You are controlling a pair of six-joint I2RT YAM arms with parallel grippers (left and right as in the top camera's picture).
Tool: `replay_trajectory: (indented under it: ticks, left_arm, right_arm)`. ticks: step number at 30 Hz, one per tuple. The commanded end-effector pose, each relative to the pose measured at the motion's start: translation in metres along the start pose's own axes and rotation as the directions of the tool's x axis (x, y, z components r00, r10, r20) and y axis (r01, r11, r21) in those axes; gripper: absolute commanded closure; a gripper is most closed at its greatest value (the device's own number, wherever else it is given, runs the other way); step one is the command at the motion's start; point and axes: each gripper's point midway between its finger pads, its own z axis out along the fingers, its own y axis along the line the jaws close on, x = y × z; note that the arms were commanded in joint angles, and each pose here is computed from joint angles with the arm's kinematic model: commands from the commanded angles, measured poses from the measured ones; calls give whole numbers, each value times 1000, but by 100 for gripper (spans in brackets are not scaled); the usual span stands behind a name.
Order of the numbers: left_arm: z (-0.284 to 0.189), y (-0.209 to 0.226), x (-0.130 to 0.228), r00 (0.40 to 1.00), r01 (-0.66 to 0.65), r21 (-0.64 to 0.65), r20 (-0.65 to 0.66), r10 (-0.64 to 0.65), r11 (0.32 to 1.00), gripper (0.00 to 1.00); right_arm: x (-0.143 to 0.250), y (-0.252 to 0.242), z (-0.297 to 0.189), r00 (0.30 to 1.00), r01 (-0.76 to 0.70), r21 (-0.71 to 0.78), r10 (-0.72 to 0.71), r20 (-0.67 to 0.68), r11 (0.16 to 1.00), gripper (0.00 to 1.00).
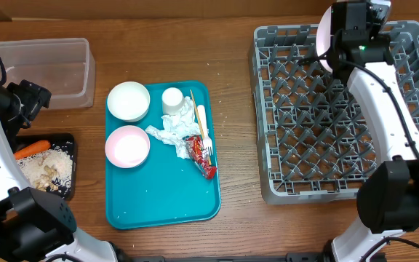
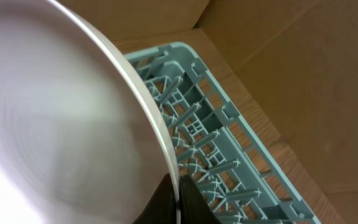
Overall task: Sort waste into correct bins and load items into the dishwasher rack
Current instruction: 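Carry the plate right and stand it upright in the grey rack, then move the right gripper to the pink bowl and grip its rim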
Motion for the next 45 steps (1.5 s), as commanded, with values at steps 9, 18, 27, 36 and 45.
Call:
replay_trajectory:
  ticks: [9, 18, 27, 36, 45]
  left_arm:
    - [4, 1, 1, 1000, 17, -5, -16, -17, 1000, 0]
    - [4, 1, 1, 1000, 17, -5, -16, -17, 1000, 0]
    - [4, 1, 1, 1000, 17, -5, -16, -17, 1000, 0]
    - [4, 1, 1, 1000, 17, -5, -16, -17, 1000, 0]
    - [4, 1, 1, 1000, 17, -5, -16, -17, 1000, 0]
  right_arm:
    - [5, 2, 2, 999, 46, 32, -46, 12, 998, 96]
    - [9, 21, -13, 995, 94, -1, -94, 16, 996, 90]
    - [13, 37, -28, 995, 97, -60, -96, 19, 993, 76]
    - [-24, 47, -98, 987, 59, -167, -32, 158, 984, 40]
    - [42, 161, -293, 960, 267, -864, -192, 201, 428, 17]
